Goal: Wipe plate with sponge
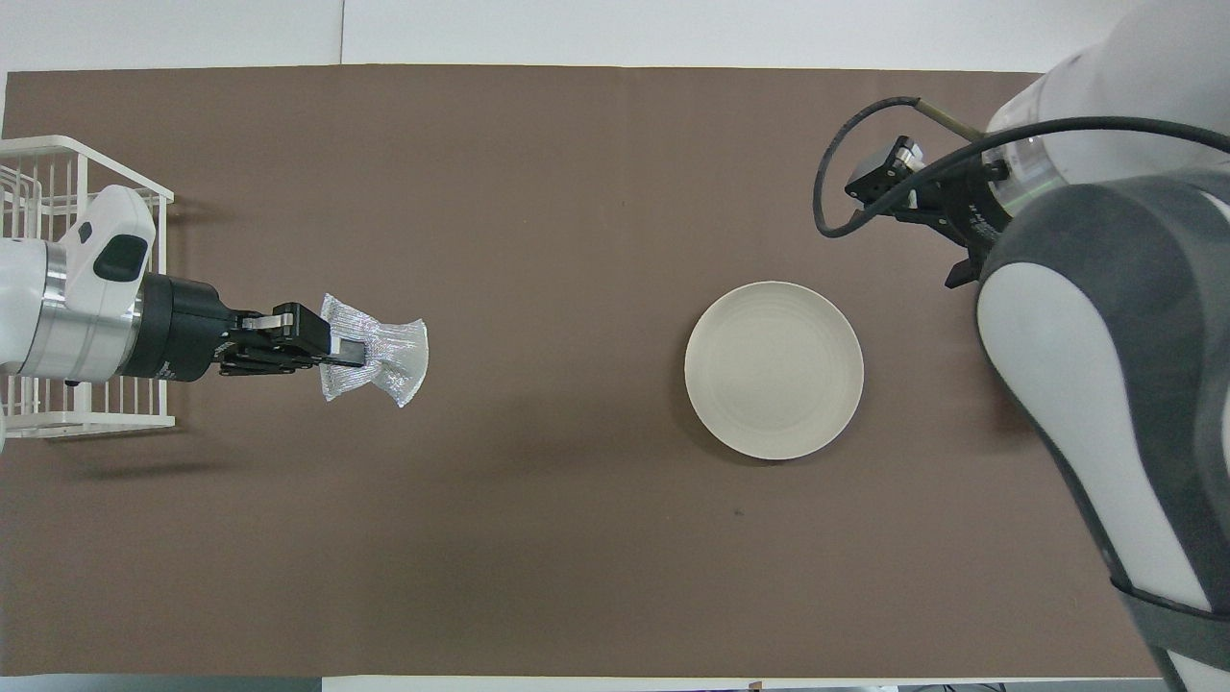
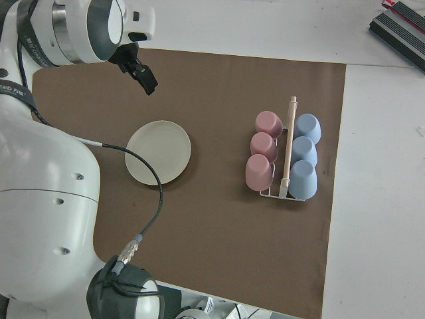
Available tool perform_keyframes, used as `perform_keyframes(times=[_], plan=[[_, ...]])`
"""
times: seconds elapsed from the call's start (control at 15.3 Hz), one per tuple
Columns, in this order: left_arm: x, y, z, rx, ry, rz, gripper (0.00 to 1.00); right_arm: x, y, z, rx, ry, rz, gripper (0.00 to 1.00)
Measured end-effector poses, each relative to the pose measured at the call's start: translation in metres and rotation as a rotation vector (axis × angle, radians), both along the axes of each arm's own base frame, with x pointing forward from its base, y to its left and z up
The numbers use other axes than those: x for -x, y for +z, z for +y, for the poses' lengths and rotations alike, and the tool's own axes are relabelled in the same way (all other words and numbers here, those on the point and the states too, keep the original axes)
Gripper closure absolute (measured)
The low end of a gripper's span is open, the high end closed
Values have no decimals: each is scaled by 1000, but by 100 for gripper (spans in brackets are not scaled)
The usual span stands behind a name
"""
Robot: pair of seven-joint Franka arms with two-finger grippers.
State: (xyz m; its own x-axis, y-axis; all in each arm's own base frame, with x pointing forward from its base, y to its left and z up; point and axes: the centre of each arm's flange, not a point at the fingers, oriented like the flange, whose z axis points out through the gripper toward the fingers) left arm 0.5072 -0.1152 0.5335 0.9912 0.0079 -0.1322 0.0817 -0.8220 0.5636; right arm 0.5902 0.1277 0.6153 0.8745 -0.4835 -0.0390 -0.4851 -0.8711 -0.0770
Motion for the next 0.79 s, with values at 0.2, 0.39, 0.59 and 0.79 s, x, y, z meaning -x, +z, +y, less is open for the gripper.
perform_keyframes(times=[0.2, 0.39, 0.59, 0.79], plan=[[0, 11, 14, -227, -56, -19, 93, 11, 25, -25, 35, 214, -60, 0], [-2, 23, 21, -448, -105, -40, 93, 22, 41, -62, 51, 391, -64, 0], [-7, 41, 28, -671, -163, -59, 93, 27, 44, -104, 49, 530, -52, 0], [-17, 53, 38, -867, -190, -83, 93, 27, 43, -108, 49, 558, -52, 0]])
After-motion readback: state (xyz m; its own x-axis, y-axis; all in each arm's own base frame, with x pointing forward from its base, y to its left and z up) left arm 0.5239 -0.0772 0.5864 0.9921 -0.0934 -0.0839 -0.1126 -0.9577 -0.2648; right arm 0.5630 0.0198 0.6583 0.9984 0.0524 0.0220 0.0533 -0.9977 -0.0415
